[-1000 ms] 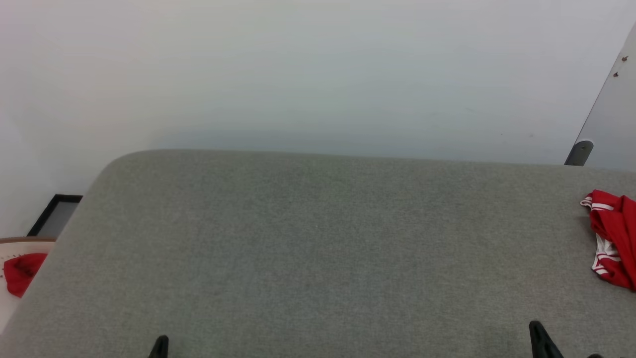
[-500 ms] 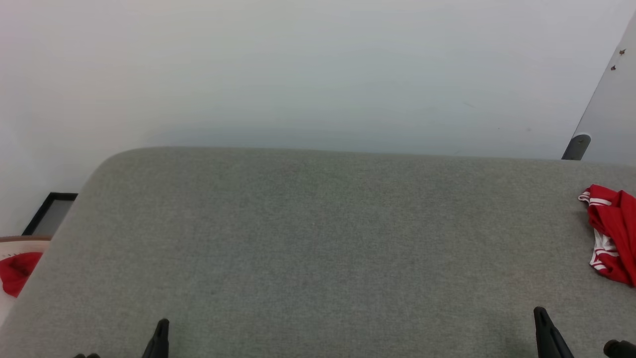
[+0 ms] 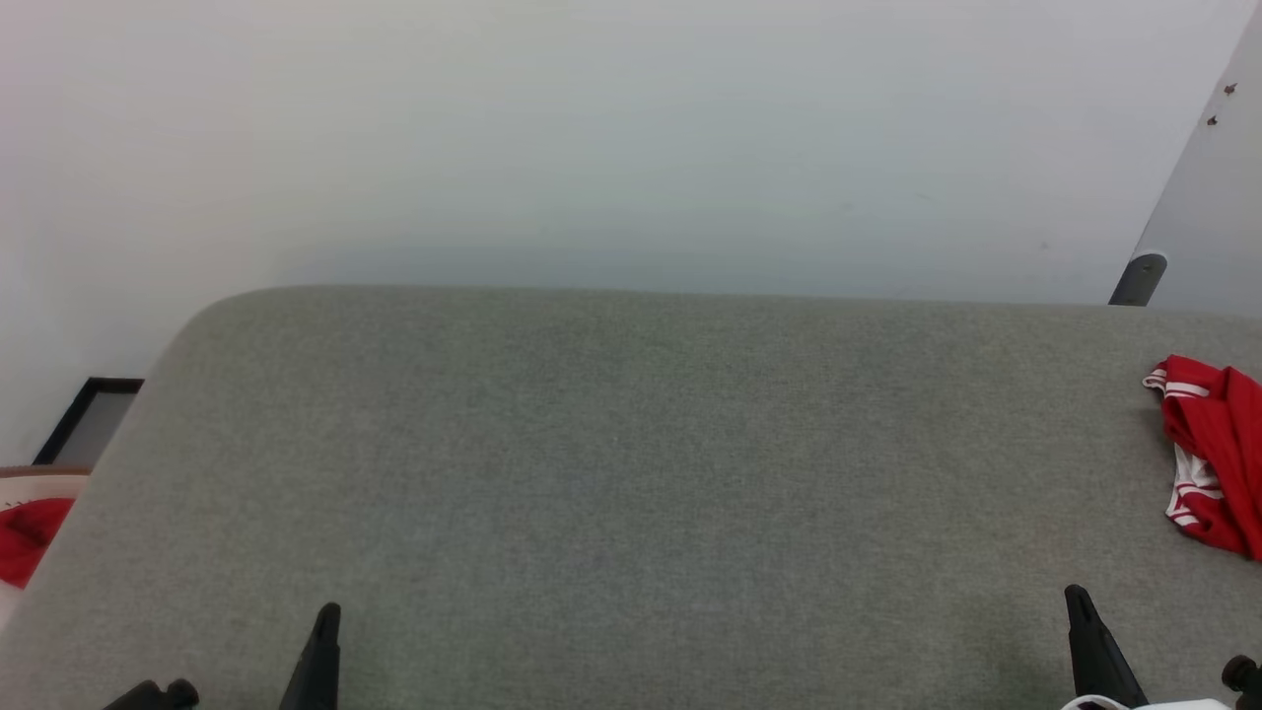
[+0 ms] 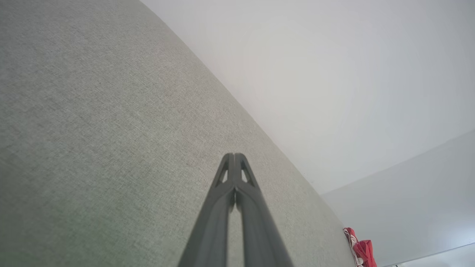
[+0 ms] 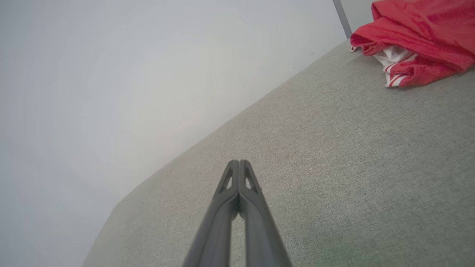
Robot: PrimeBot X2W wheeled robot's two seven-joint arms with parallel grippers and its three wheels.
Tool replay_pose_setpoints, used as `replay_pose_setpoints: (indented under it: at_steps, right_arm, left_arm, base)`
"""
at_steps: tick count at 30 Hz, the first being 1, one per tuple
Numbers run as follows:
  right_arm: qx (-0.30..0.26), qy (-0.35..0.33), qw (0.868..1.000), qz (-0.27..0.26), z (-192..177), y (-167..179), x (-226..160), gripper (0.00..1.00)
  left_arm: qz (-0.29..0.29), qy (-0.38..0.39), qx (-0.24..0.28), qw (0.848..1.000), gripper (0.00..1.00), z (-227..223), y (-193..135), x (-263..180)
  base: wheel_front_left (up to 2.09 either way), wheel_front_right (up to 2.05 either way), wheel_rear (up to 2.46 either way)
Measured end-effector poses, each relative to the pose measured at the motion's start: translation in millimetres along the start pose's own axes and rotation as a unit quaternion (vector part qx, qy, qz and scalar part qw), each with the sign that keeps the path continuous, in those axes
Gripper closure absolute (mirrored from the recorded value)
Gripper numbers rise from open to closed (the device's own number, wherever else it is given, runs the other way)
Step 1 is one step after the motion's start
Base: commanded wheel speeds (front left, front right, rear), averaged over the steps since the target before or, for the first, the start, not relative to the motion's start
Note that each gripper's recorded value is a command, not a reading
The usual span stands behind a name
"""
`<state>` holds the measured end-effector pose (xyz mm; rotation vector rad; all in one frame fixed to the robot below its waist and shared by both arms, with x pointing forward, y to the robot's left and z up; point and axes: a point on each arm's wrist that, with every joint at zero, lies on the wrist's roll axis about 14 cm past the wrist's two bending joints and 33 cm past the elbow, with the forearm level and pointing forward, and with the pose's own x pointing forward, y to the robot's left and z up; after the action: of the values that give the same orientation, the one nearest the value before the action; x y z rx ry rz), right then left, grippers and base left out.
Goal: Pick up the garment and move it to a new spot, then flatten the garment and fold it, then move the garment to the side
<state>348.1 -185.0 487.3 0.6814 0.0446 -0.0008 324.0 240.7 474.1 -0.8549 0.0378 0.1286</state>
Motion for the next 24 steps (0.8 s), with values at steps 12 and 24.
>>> replay_pose_setpoints:
  at_steps: [12,24]
  right_arm:
    - [0.091,-0.002,0.996,-0.006,4.5,-1.1,8.0,1.0]
    - [0.164,-0.001,0.986,-0.008,6.9,-2.1,14.0,1.0]
  left_arm:
    - [-0.004,0.003,-0.073,0.997,1.0,-1.0,-8.6,10.9]
    - [-0.012,0.006,-0.133,0.991,1.0,-2.4,-18.9,20.9]
  base:
    - [0.0,0.0,0.0]
    - [0.0,0.0,0.0]
